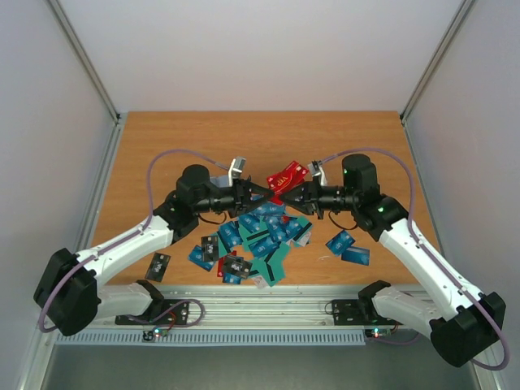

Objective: Put the credit cards into the card holder

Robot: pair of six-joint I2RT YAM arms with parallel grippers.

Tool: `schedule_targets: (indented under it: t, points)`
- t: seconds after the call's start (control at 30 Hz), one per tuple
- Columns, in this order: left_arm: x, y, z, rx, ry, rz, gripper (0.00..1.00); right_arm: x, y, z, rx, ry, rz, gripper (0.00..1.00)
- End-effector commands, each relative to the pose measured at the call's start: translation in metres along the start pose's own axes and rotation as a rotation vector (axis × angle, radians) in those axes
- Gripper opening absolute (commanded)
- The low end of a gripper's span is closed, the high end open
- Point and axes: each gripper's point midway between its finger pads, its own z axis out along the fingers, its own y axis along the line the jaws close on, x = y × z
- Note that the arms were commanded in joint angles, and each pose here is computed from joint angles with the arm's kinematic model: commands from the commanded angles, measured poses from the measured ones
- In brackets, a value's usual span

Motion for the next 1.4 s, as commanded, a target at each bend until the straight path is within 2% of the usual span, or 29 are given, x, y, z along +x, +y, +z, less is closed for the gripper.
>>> schedule_targets:
  t: [0.0, 0.03, 0.13, 0.2, 0.33, 0.4, 0.5, 0.6, 0.87, 0.97, 1.17, 1.37]
  points:
    - [-0.009, -0.021, -0.002, 0.067, -0.041, 0.061, 0.08, 0.003, 0.013, -0.003, -0.062, 0.010, -0.018, 0.01]
    - [-0.010, -0.021, -0.002, 0.069, -0.042, 0.064, 0.02, 0.004, 0.012, -0.004, -0.061, 0.011, -0.017, 0.01]
    - [-0.011, -0.026, -0.002, 0.090, -0.049, 0.069, 0.00, 0.005, 0.006, -0.004, -0.039, 0.013, -0.005, 0.04]
    - [-0.011, -0.025, -0.003, 0.086, -0.054, 0.056, 0.00, 0.006, 0.000, -0.004, -0.011, 0.012, 0.006, 0.11]
    - [-0.006, -0.002, -0.004, -0.013, -0.044, -0.002, 0.00, 0.013, -0.023, -0.008, 0.086, 0.004, 0.035, 0.48]
    - [-0.001, 0.022, -0.007, -0.142, -0.025, -0.056, 0.00, 0.017, -0.047, -0.014, 0.195, -0.014, 0.066, 0.56]
    - [0.009, 0.063, -0.017, -0.357, 0.013, -0.041, 0.00, 0.028, -0.088, -0.021, 0.356, -0.014, 0.140, 0.60]
    - [0.016, 0.093, -0.024, -0.485, 0.049, -0.025, 0.00, 0.035, -0.110, -0.021, 0.393, -0.004, 0.181, 0.62]
    - [0.021, 0.131, -0.042, -0.791, 0.175, 0.029, 0.00, 0.029, -0.115, -0.014, 0.411, 0.013, 0.176, 0.65]
    - [0.023, 0.123, -0.035, -0.740, 0.202, 0.064, 0.00, 0.026, -0.116, -0.008, 0.387, 0.021, 0.181, 0.66]
    - [0.030, 0.091, -0.012, -0.524, 0.230, -0.006, 0.00, 0.016, -0.110, 0.004, 0.326, 0.026, 0.149, 0.70]
    - [0.029, 0.063, -0.001, -0.385, 0.223, -0.064, 0.00, 0.010, -0.100, 0.010, 0.261, 0.012, 0.158, 0.73]
